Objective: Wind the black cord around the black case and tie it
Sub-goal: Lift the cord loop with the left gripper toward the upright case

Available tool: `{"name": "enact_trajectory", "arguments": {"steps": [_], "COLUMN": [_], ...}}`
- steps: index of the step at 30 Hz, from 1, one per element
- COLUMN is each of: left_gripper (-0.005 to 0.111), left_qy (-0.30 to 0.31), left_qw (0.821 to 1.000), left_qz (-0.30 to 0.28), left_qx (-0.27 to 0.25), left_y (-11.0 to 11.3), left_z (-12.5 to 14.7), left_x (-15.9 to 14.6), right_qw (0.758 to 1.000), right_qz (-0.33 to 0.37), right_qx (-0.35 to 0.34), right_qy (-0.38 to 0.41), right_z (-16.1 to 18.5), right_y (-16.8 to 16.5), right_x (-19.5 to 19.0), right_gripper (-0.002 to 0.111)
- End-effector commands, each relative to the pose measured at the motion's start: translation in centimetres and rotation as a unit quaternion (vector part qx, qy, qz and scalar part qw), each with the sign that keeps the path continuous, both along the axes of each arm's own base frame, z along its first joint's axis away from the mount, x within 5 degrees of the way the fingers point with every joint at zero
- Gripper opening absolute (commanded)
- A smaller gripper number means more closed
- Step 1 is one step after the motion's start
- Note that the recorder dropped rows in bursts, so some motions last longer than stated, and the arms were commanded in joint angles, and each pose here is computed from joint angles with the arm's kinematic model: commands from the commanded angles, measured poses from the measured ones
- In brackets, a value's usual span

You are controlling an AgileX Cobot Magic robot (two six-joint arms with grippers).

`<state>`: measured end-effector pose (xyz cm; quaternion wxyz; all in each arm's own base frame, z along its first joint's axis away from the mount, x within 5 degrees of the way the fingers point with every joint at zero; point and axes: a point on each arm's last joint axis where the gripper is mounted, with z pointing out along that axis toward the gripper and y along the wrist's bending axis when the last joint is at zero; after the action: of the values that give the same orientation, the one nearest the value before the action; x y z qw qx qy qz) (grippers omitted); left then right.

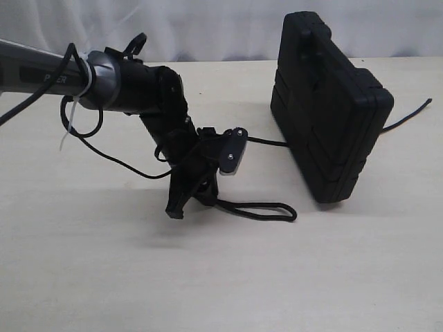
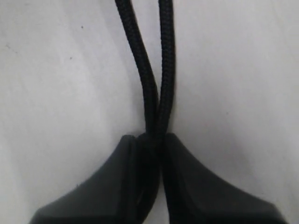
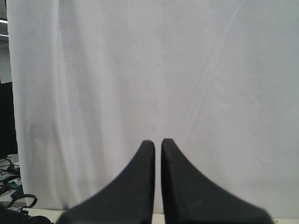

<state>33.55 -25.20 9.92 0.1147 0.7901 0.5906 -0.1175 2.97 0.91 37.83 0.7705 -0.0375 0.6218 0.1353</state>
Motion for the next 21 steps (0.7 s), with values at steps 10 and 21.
{"name": "enact_trajectory", "arguments": {"steps": [10, 21], "left_gripper": [0.0, 0.0], "left_qy": [-0.029, -0.015], "left_qw": [0.992, 0.916], "left_qz": [0.118, 0.345], "left_qx": [-0.034, -0.203], "left_y": [2.0, 4.4], "left_z": [6.4, 9.7], "left_x": [0.9, 4.5], "right_qw": [1.0, 1.0], "right_qz": [-0.002, -0.001], "right_qx": [-0.003, -0.003], "right_qy": [-0.001, 0.0], "right_z": [-0.1, -0.1], "right_y": [0.0, 0.0], "right_x": [0.0, 0.0], "right_gripper": [0.004, 0.004]}}
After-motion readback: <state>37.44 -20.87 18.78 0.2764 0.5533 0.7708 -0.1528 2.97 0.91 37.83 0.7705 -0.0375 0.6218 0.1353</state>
